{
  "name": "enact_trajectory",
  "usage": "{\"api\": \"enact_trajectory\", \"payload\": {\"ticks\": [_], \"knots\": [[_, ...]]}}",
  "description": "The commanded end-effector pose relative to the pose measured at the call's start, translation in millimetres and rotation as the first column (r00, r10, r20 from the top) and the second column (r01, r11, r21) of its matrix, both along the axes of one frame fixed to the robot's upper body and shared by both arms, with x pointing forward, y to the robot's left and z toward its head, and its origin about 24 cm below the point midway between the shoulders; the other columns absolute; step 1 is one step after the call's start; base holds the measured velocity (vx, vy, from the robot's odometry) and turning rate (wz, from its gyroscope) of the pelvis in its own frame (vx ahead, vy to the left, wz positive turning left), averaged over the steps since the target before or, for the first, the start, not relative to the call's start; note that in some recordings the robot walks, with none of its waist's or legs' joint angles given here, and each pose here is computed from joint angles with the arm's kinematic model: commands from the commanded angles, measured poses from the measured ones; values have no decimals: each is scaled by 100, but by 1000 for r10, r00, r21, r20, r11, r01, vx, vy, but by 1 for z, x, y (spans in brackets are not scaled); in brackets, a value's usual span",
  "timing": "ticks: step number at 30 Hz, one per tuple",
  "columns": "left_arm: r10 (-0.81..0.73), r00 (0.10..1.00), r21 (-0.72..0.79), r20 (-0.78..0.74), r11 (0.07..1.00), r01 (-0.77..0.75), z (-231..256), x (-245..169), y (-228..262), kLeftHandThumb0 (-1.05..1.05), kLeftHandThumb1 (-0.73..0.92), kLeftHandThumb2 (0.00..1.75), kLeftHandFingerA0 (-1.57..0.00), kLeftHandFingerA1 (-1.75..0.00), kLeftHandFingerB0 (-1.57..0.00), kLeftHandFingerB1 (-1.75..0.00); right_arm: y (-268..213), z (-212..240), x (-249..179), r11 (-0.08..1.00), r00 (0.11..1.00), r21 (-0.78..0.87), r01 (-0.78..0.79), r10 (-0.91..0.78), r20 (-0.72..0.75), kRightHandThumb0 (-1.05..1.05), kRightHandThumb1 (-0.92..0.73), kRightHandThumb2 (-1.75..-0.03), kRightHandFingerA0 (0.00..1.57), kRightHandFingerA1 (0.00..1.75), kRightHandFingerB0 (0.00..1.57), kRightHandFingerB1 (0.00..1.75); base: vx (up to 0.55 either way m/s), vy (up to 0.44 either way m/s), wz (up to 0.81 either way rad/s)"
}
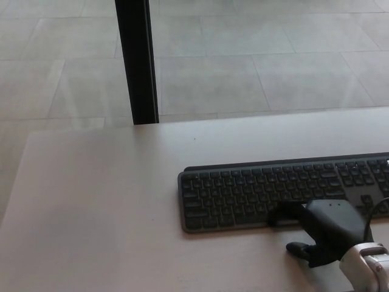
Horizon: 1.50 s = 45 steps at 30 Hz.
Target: The robot uses its right fingers to click on the space key of the black keyboard placed on the center of the white desk.
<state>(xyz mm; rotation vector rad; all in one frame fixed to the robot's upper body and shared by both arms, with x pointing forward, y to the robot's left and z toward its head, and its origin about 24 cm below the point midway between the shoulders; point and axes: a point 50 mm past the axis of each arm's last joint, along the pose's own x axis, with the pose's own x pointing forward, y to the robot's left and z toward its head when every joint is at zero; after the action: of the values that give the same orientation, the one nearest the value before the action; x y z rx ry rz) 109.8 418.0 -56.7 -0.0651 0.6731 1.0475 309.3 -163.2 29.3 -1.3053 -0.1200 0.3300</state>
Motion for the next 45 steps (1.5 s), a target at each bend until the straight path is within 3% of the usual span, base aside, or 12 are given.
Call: {"api": "enact_trajectory", "payload": {"ticks": [1,15,19,21,22,25,27,30,31,32,34,45], "knots": [[3,1000,38,3,999,-3,6,-1,6,-43,58,57,-84,-80,-76,-59,-11,-20,-10,996,993,-85,18,-27,-114,-32,-61,-63,82,150,65,47,0,0,0],[25,1000,35,-1,999,-25,4,-3,5,-41,56,57,-87,-80,-76,-59,-17,74,29,930,998,361,63,-57,-29,-21,-57,-63,85,159,66,52,0,0,0],[25,1000,34,3,999,-25,4,-4,5,-42,56,57,-87,-82,-77,-60,-27,116,35,867,998,495,63,-65,-14,-23,-60,-60,82,146,66,48,0,0,0],[22,1000,34,-1,999,-22,4,-4,5,-45,55,58,-90,-83,-74,-59,-36,138,36,830,997,556,50,-74,20,-33,-46,-86,97,120,60,63,0,0,0],[21,1000,35,-9,999,-21,4,-6,5,-45,55,58,-91,-85,-75,-60,-40,148,34,822,996,567,49,-85,36,-28,-61,-59,86,133,66,47,0,0,0],[18,1000,37,-17,999,-18,4,-6,6,-44,57,57,-88,-80,-73,-58,-54,166,30,775,990,629,61,-127,60,-26,-61,-61,84,144,69,47,0,0,0],[18,1000,29,-10,999,-18,4,-7,6,-43,58,57,-88,-79,-74,-59,-92,192,20,713,962,697,77,-237,136,-30,-48,-84,91,113,58,58,0,0,0],[29,1000,24,-7,999,-29,3,-8,6,-43,58,57,-85,-77,-72,-58,-122,202,13,638,937,766,75,-308,165,-18,-61,-58,88,126,67,45,0,0,0],[27,1000,23,-4,999,-27,3,-8,5,-43,58,57,-89,-87,-73,-60,-148,216,1,581,899,809,87,-395,187,-29,-47,-86,94,111,60,62,0,0,0],[33,999,25,-11,999,-32,3,-8,6,-44,57,57,-90,-84,-75,-59,-164,222,-9,551,871,829,96,-449,198,-22,-61,-60,84,140,65,49,0,0,0],[15,1000,36,-20,999,-14,3,-8,6,-45,56,58,-91,-85,-73,-60,-198,227,-25,416,803,899,134,-577,147,-18,-61,-58,85,146,63,47,0,0,0],[4,1000,47,-23,999,-3,5,-8,7,-43,59,57,-87,-84,-74,-61,-330,185,-145,-60,362,992,109,-927,-96,-36,-60,-59,103,130,66,49,0,0,0]]}}
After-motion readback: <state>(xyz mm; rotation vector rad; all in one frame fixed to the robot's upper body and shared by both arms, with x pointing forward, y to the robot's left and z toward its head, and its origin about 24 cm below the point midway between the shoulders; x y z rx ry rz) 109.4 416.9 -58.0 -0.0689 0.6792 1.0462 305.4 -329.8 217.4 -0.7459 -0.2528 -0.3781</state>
